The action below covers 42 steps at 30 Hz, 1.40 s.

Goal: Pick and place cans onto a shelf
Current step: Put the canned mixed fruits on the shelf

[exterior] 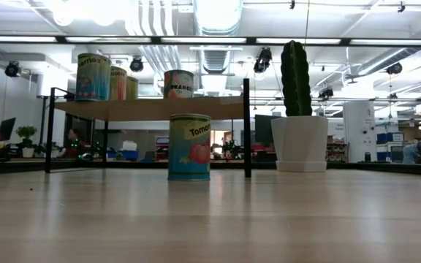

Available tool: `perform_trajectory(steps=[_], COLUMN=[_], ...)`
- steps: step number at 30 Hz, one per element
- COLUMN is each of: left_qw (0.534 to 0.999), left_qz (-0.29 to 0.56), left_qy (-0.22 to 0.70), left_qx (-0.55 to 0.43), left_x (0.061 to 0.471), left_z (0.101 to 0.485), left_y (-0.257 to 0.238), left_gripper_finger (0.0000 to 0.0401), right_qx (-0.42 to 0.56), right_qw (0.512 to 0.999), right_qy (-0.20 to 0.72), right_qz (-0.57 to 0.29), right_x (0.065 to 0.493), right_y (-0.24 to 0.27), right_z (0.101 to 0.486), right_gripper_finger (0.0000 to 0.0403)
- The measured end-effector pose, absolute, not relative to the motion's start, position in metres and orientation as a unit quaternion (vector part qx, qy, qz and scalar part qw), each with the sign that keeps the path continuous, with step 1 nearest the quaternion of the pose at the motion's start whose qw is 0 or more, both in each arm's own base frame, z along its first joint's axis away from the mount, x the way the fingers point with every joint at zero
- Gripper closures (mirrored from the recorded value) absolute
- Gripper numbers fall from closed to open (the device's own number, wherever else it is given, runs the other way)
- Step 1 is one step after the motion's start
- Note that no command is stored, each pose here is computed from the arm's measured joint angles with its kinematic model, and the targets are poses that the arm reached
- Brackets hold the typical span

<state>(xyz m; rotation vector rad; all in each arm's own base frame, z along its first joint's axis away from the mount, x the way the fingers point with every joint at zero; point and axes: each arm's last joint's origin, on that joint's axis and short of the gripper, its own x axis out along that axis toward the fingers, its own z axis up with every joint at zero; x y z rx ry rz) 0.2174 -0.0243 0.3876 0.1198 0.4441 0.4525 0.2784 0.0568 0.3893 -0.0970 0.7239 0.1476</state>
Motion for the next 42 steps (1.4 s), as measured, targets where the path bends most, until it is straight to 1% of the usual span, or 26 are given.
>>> perform_trajectory(steps=[5,9,14,22,25,27,29,34,38,42], left_qw=[0.974,0.98,0.979,0.978,0.978,0.978,0.978,0.978,0.976,0.975], left_qz=[0.148,0.119,0.115,0.117,0.116,0.115,0.115,0.114,0.113,0.112], left_qy=[0.157,0.142,0.147,0.147,0.145,0.14,0.134,0.133,0.138,0.146], left_qx=[0.072,0.078,0.081,0.087,0.098,0.102,0.108,0.118,0.122,0.127], left_x=[0.213,0.213,0.216,0.217,0.217,0.217,0.217,0.218,0.218,0.218], left_z=[0.373,0.36,0.351,0.351,0.353,0.356,0.358,0.358,0.354,0.349], left_y=[-0.057,-0.071,-0.074,-0.075,-0.074,-0.075,-0.074,-0.075,-0.075,-0.075], left_gripper_finger=[0.0401,0.0401,0.0401,0.0401,0.0401,0.0401,0.0401,0.0401,0.0401,0.0401], right_qx=[0.005,0.072,0.161,0.269,0.337,0.383,0.41,0.431,0.442,0.448], right_qw=[0.919,0.901,0.865,0.812,0.771,0.73,0.693,0.621,0.59,0.554], right_qy=[0.39,0.426,0.475,0.515,0.537,0.562,0.588,0.637,0.648,0.654], right_qz=[0.058,0.029,0.001,-0.041,-0.056,-0.069,-0.077,-0.147,-0.193,-0.256], right_x=[0.278,0.276,0.27,0.262,0.258,0.252,0.245,0.218,0.2,0.184], right_y=[0.065,0.068,0.074,0.088,0.094,0.102,0.113,0.141,0.16,0.17], right_z=[0.367,0.348,0.332,0.318,0.313,0.31,0.306,0.292,0.28,0.263], right_gripper_finger=[0.0193,0.0193,0.0193,0.0193,0.0193,0.0193,0.0193,0.0193,0.0193,0.0192])
